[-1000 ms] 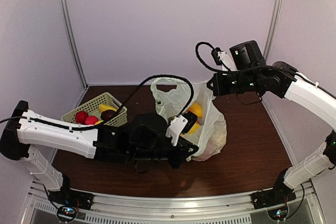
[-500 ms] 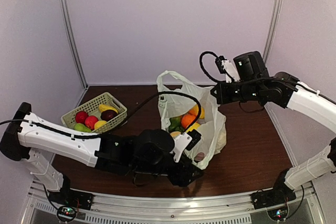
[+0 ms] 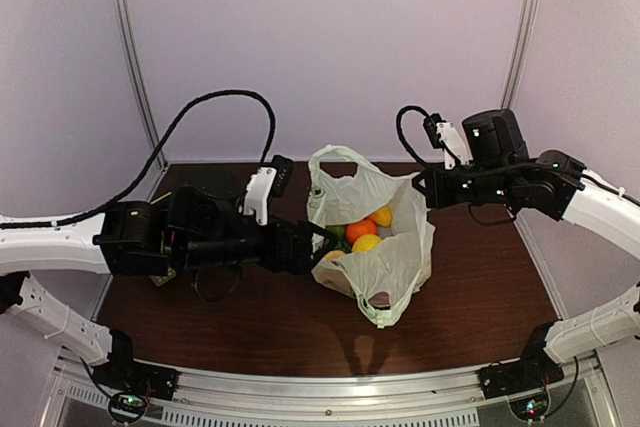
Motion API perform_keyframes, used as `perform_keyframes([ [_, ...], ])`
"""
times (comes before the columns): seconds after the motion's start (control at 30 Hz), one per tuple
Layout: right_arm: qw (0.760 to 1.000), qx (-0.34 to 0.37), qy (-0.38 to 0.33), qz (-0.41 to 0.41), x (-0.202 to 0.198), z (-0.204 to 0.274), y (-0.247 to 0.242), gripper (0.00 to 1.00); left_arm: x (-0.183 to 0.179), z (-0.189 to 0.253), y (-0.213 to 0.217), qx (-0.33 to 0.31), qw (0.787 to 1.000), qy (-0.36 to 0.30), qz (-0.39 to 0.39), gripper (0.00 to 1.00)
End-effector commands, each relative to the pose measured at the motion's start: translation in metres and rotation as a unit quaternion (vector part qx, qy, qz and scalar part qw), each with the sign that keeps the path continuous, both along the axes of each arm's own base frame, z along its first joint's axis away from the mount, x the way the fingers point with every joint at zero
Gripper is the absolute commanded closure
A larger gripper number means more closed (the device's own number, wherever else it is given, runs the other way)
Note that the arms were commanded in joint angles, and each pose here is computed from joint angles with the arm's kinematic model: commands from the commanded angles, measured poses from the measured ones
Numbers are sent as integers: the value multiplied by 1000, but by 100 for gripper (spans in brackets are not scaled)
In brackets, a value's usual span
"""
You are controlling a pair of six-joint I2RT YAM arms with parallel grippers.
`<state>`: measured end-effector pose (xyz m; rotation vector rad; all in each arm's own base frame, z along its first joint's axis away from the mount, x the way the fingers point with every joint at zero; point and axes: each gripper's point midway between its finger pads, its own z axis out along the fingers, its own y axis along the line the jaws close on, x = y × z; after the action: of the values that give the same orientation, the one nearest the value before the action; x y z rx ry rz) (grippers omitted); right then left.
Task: Untie the knot of the plastic bag and take out the fruit
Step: Open the bag opening for the takeout bag.
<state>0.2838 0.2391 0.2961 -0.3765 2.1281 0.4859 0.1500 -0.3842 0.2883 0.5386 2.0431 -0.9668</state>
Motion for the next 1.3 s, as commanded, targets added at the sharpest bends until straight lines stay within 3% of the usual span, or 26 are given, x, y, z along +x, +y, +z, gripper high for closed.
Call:
perform_keyframes([
  [0.0, 1000, 10, -11, 5, -1, 7, 0, 100, 36, -20, 27, 5, 996, 33, 78, 2],
  [0.6, 1000, 17, -13, 15, 0, 10, 5, 100, 95, -89, 13, 4, 988, 106, 111, 3],
  [0.67, 1000, 17, -13, 16, 1, 11, 6, 100, 98, -98, 12, 10, 987, 114, 112, 16],
  [0.77, 1000, 14, -12, 17, 2, 10, 7, 100, 95, -99, 2, 3, 990, 113, 89, 54],
  [0.83, 1000, 12, -11, 18, 3, 10, 9, 100, 94, -98, -4, -1, 991, 111, 75, 73],
  [0.93, 1000, 7, -10, 20, 5, 10, 11, 98, 94, -96, -7, -3, 992, 107, 68, 89],
  [1.0, 1000, 7, -11, 21, 5, 14, 11, 87, 95, -95, -6, -3, 992, 104, 70, 99],
  [1.17, 999, 11, -23, 26, -3, 32, 4, 37, 95, -89, -5, -7, 993, 97, 69, 100],
  [1.27, 998, 25, -34, 44, -16, 48, 2, 28, 95, -87, -4, -8, 993, 94, 69, 100],
])
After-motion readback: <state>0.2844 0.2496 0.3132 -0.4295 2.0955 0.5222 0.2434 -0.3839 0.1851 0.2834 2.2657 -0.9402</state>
